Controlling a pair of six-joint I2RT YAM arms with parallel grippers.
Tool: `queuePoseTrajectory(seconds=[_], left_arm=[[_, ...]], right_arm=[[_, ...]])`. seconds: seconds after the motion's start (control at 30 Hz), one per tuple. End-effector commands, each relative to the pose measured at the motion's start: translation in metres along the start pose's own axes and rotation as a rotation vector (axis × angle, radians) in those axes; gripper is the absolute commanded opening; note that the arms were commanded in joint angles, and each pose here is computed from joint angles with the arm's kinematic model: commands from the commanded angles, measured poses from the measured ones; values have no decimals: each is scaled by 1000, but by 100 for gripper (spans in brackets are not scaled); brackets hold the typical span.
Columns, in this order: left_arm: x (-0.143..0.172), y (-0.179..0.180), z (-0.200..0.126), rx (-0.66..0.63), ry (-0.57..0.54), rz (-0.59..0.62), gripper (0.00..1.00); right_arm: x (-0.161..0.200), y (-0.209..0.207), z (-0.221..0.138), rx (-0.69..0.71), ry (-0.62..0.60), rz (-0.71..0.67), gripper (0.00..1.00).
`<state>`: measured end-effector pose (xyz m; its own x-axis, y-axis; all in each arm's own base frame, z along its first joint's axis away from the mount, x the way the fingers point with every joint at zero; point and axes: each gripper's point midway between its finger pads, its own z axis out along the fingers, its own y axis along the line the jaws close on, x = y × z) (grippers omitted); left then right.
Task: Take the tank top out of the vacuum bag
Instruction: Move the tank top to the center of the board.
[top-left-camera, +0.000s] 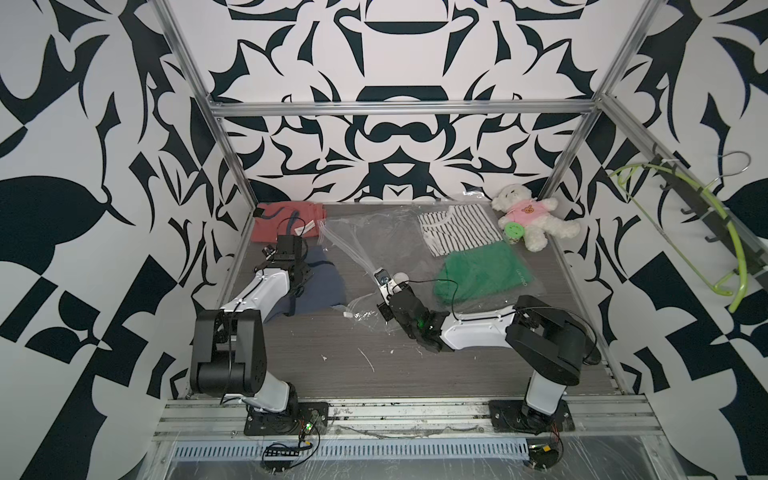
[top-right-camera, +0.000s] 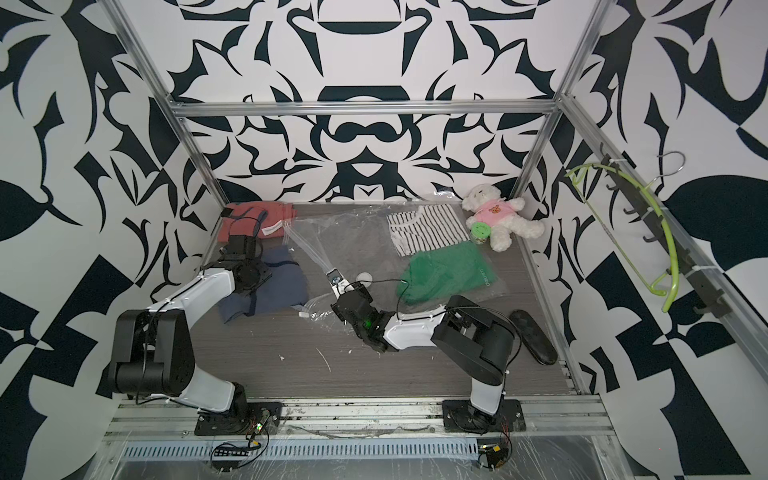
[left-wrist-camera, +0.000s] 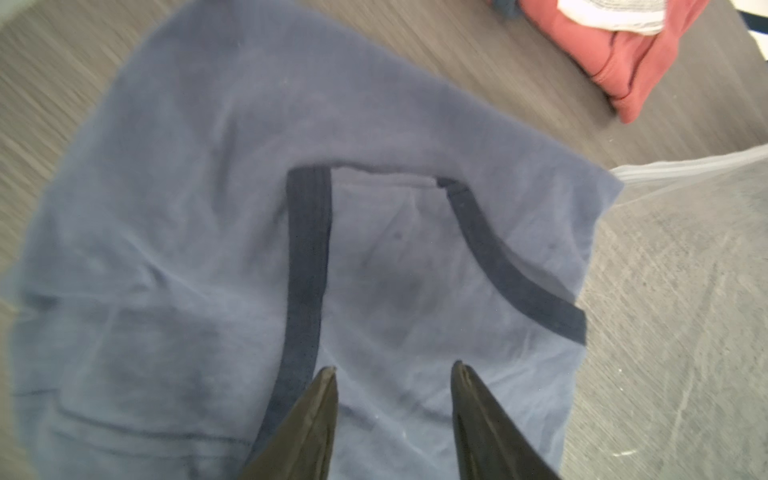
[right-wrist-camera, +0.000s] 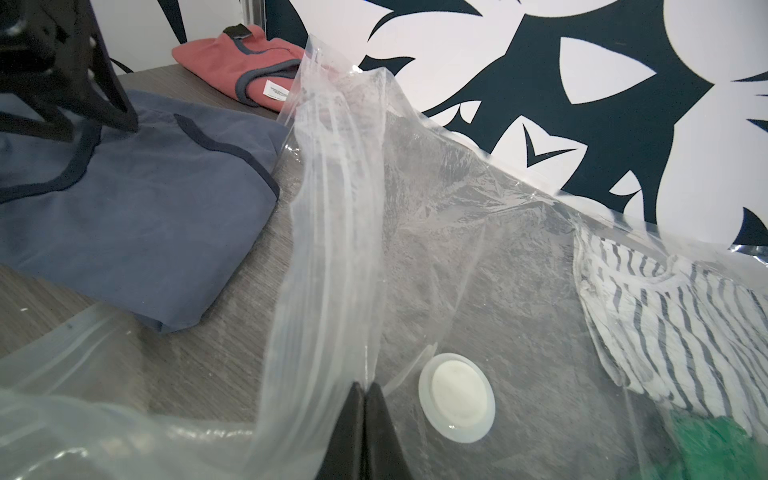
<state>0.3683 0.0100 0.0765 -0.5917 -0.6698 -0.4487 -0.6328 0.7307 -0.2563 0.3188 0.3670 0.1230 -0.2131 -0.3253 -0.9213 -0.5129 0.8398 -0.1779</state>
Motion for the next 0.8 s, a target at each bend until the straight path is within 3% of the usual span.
queuePoseTrajectory(seconds=[0.0,0.5,0.77], left_arm=[[18,9,18,-15,64,-36,49],[10,57,44,-88,127,-116,49],[-9,63,42,-153,117,-2,50]], right_arm=[[-22,-5,0,30,-50,22,7],[-24,-7,-2,33,-55,26,7],[-22,-6,-1,31,-53,25,7]])
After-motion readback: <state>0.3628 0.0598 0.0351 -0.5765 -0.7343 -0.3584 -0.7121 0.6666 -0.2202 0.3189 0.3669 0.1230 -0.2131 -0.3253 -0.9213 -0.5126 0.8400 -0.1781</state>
